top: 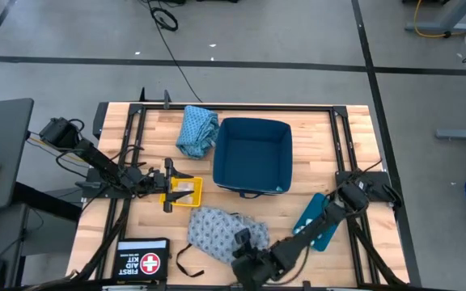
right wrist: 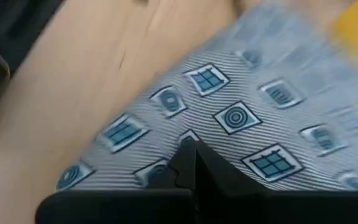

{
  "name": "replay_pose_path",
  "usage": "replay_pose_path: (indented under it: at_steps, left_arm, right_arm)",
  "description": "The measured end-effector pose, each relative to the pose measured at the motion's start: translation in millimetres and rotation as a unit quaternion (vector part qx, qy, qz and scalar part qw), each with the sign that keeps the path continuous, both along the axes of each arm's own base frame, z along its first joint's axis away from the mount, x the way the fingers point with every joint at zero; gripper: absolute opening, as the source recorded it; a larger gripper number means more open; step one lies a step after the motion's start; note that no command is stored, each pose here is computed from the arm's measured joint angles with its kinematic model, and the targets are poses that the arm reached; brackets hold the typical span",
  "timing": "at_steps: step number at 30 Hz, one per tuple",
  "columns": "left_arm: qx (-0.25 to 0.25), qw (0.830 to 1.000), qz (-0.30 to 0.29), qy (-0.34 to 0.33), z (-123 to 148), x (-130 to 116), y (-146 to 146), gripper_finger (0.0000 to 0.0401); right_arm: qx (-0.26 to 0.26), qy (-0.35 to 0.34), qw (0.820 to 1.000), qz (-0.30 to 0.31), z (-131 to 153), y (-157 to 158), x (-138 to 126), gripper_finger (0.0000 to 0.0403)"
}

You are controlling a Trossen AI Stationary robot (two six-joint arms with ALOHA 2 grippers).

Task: Pick & place medical supplies in basket/bin
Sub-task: Put the gray gown into the dark blue bin

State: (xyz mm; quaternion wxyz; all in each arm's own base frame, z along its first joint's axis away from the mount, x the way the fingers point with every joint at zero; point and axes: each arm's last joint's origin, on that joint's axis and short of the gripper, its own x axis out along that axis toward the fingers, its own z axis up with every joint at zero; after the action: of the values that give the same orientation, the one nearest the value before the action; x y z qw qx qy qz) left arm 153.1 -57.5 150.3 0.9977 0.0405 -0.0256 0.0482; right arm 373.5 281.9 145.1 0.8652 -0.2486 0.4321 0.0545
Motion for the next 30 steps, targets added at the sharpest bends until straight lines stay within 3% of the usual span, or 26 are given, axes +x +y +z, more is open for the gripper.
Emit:
replay_pose_path:
  at_steps: [7,10,15,23,27,30]
  left_arm:
    - [0.000,1.000,0.000,0.000,0,0,0,0.0224]
    - [0.000,1.000,0.000,0.000,0,0,0,0.0224]
    - [0.000,1.000,0.002,0.000,0,0,0,0.0224]
    - [0.001,1.000,0.003,0.000,0,0,0,0.0224]
    - [0.001,1.000,0.003,0.000,0,0,0,0.0224]
    - [0.001,1.000,0.003,0.000,0,0,0,0.0224]
  right_arm:
    - [0.090,0.086,0.992,-0.014,-24,-21,-3,0.0001]
    - [0.093,0.113,0.989,-0.011,-27,-24,-7,0.0001]
    - [0.059,0.158,0.985,-0.020,-29,-29,-16,0.0001]
    - [-0.073,0.184,0.977,-0.078,-27,-48,-31,0.0000]
    - [-0.109,0.150,0.978,-0.098,-7,-46,-39,0.0000]
    - [-0.100,0.107,0.986,-0.082,20,-33,-44,0.0000]
